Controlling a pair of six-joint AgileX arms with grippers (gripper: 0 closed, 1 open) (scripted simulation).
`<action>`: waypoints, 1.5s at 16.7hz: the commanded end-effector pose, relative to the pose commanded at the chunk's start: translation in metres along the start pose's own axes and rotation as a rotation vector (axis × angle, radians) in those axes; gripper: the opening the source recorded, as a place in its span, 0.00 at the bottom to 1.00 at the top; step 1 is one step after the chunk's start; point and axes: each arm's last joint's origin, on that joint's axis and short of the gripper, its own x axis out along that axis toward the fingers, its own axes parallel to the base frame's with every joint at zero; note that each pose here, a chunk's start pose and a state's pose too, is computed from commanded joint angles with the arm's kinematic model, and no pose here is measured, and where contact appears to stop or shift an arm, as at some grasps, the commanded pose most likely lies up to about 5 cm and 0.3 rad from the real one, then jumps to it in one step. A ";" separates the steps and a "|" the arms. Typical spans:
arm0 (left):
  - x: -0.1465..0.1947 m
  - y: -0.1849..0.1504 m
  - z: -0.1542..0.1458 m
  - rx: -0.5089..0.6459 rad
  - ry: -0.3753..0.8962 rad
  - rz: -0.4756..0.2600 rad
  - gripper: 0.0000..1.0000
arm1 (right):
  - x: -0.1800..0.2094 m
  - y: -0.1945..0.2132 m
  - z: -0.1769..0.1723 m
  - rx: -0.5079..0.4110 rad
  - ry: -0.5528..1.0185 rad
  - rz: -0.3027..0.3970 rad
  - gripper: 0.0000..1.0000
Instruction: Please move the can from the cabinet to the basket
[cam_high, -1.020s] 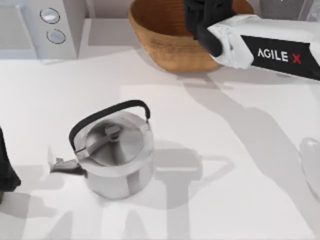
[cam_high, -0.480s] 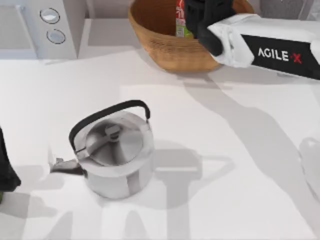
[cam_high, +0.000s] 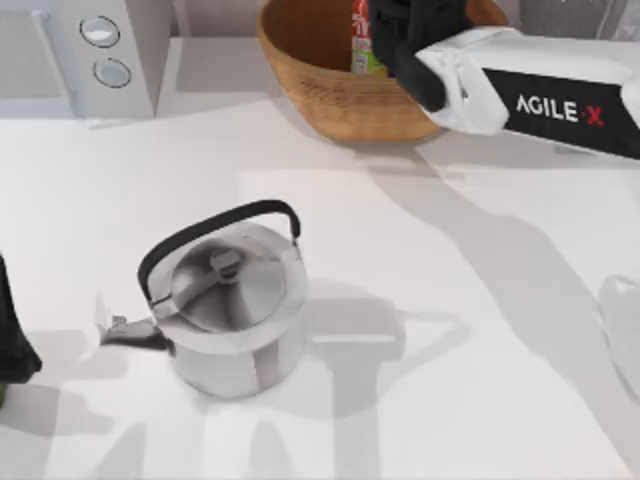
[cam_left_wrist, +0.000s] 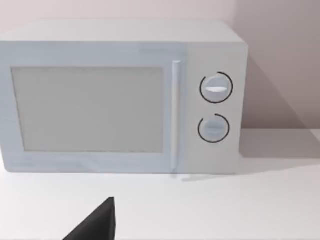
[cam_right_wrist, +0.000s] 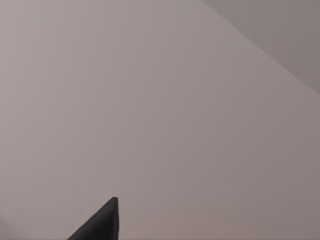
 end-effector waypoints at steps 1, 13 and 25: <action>0.000 0.000 0.000 0.000 0.000 0.000 1.00 | 0.000 0.000 0.000 0.000 0.000 0.000 1.00; 0.000 0.000 0.000 0.000 0.000 0.000 1.00 | 0.000 0.000 0.000 0.000 0.000 0.000 1.00; 0.000 0.000 0.000 0.000 0.000 0.000 1.00 | -0.011 -0.032 0.017 -0.021 0.036 0.002 1.00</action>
